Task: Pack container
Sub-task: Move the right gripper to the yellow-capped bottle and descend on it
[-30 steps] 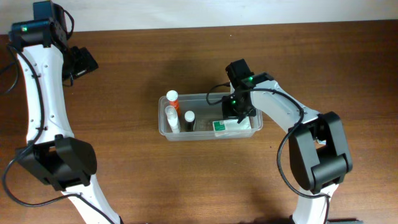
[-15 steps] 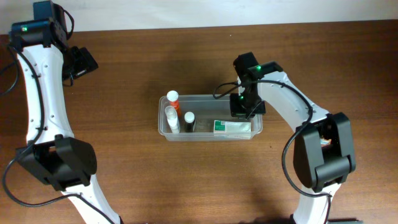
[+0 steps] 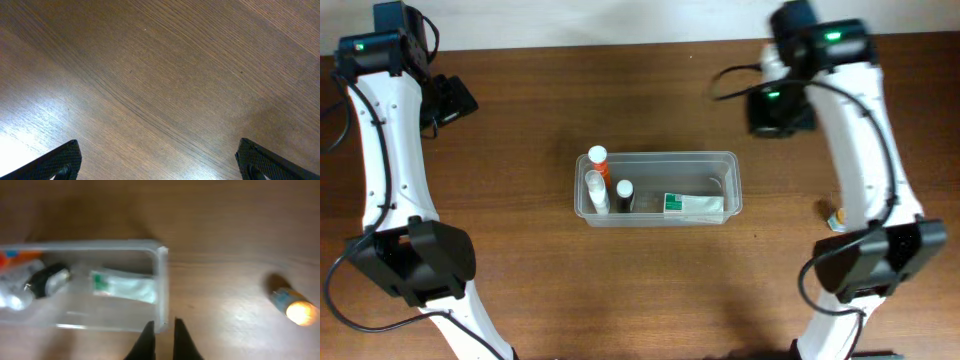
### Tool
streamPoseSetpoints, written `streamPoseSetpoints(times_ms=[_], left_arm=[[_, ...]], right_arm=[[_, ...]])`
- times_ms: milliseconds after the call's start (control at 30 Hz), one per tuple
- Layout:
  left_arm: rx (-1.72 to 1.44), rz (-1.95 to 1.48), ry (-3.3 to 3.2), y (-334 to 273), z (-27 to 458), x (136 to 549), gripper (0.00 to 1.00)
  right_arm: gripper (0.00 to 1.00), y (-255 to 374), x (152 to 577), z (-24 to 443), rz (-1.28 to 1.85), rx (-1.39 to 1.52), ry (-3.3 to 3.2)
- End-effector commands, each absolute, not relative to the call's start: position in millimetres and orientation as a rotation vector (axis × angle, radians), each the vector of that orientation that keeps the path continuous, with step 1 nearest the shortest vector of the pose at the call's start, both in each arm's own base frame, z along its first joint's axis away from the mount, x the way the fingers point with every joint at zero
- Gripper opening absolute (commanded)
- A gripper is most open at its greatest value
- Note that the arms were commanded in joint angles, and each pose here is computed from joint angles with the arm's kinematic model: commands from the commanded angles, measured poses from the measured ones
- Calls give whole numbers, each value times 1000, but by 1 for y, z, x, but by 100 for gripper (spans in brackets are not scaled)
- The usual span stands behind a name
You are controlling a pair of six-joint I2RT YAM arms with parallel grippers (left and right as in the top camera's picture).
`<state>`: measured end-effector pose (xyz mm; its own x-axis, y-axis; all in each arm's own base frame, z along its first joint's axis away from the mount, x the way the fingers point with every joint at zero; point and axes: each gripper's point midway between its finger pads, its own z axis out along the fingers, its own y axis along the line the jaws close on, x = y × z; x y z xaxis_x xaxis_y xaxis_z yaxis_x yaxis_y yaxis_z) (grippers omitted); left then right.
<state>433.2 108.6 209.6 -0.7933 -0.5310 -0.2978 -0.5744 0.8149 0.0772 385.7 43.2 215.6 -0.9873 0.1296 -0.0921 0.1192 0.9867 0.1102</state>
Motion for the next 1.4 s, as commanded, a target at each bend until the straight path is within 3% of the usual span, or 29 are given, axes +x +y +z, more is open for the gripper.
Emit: streamPoseSetpoints(times_ms=[0,67,100,200,400,567,1367], left_arm=[[-846,252,2726,112,213,434,99],[-846,252,2726,112,213,434,99],[-846,252,2726,112,213,434,99],[-846,252,2726,112,213,434,99],[-846,252,2726,112,213,434,99],[-846,252,2726,112,213,434,99],[-846,252,2726,112,213,434,99]], right_arm=[[29,-21,378,217,56,395,3034],[70,-64,369,212,51,577,3029],[85,-83,363,209,49,661,3022],[99,-125,346,198,49,851,3012],[99,-164,311,144,141,1178,3024],[99,-161,305,103,154,1238,3040],[99,-132,307,12,72,1147,3048]])
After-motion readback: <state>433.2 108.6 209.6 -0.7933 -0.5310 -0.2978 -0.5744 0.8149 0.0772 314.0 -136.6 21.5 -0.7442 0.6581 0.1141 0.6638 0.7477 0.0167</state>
